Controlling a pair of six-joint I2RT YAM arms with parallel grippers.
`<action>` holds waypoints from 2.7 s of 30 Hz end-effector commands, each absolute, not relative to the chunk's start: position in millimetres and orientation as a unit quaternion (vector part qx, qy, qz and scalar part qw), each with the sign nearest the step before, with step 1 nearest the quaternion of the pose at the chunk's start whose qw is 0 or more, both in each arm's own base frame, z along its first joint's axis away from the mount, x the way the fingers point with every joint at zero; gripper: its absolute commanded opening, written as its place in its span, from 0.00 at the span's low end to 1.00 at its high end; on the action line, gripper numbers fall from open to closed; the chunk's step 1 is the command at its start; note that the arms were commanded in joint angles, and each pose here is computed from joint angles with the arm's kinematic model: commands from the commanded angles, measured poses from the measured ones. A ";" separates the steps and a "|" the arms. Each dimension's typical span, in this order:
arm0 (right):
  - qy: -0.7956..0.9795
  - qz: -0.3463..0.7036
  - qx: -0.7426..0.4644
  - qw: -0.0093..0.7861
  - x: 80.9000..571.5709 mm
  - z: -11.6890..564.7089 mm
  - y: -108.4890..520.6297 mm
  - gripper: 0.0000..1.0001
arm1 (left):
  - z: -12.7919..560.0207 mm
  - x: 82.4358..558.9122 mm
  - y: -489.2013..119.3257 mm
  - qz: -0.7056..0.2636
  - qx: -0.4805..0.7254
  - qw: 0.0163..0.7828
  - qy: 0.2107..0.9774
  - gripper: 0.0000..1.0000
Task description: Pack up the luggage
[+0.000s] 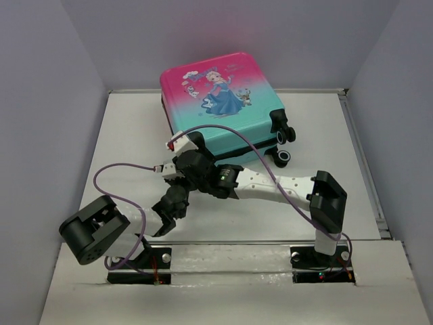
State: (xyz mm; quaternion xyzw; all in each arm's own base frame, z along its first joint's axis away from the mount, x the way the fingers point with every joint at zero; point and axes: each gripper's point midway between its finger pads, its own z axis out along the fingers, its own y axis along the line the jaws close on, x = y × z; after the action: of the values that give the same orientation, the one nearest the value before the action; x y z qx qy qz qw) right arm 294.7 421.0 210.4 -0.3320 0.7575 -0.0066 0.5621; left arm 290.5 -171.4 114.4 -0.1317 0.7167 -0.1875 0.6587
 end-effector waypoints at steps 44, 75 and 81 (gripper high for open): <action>0.784 0.053 -0.214 0.581 314.3 221.1 338.5 0.07 | 164.8 256.5 -96.4 -0.295 -0.223 0.667 0.646 0.06; 0.802 0.233 -0.112 0.539 231.0 161.2 243.1 0.66 | 238.8 212.7 -227.4 -0.471 0.047 0.601 0.644 0.42; 0.768 0.307 -0.122 0.548 201.0 169.4 232.0 0.87 | 237.9 205.0 -258.8 -0.492 0.110 0.570 0.648 0.42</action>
State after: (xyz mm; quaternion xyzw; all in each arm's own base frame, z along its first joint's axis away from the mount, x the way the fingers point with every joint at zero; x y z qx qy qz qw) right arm 210.7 238.2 162.6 -0.1333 0.7850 0.2721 0.5403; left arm 214.9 -232.4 191.5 0.0496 0.7029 -0.4414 0.5556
